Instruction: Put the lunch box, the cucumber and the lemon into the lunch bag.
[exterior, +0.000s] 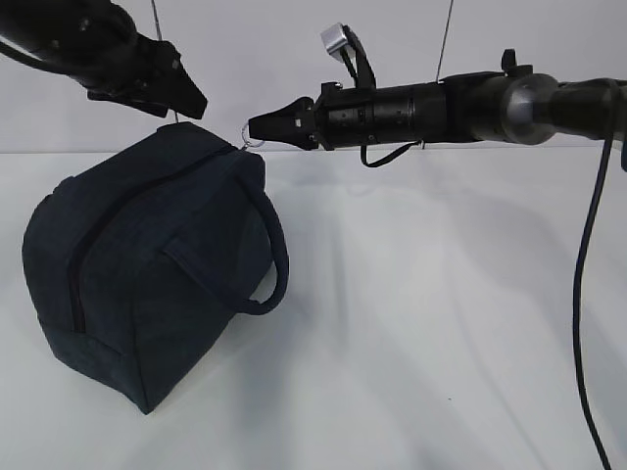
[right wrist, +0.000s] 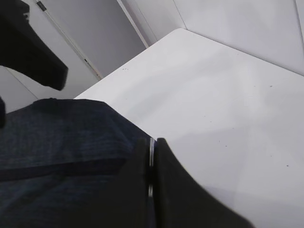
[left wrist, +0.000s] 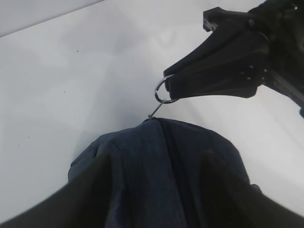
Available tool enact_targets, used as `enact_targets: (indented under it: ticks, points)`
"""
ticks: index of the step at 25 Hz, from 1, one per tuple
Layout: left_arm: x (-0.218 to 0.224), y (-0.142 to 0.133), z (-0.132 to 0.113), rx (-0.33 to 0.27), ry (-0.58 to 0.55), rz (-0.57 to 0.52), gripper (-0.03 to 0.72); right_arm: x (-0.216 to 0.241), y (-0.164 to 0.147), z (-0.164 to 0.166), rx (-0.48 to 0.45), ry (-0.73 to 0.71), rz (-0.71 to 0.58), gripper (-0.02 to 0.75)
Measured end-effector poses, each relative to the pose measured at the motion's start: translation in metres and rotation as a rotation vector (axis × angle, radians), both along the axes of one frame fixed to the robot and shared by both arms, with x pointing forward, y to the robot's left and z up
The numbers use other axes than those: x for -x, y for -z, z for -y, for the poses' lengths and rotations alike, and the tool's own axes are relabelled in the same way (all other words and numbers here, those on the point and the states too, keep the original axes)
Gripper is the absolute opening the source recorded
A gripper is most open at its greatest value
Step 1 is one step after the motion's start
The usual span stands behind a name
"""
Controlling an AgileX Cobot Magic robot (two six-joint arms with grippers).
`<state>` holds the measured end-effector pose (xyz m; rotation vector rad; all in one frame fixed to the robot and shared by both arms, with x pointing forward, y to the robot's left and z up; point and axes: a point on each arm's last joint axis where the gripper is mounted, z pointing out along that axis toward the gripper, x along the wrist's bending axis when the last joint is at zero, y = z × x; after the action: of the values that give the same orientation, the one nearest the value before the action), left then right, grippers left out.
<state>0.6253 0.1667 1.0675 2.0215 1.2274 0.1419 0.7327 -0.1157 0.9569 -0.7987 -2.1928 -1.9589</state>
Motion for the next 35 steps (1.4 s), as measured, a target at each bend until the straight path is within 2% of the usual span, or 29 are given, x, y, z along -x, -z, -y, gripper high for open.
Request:
enact_targets:
  ticks: [5,9,16,23,27,35]
  points:
    - [-0.011,0.023,0.002,-0.014,-0.005,-0.036,0.414,0.0,0.0,0.0,0.006,-0.003,0.001,0.008]
    - [-0.017,0.033,0.002,-0.034,-0.009,-0.041,0.365,0.0,0.001,0.0,0.007,-0.003,0.002,0.008]
    - [-0.019,0.033,0.002,-0.034,-0.021,-0.022,0.183,0.0,0.001,0.0,0.013,-0.006,0.003,0.008]
    - [-0.018,0.033,0.002,-0.035,-0.017,-0.024,0.126,0.0,0.001,0.0,0.014,-0.004,0.003,0.008]
    - [-0.016,0.033,0.007,-0.041,0.009,-0.027,0.019,0.0,0.001,0.0,0.015,-0.005,0.003,0.008]
    - [-0.015,0.033,0.01,-0.045,0.027,-0.026,0.01,0.0,0.001,0.0,0.015,-0.005,0.003,0.008]
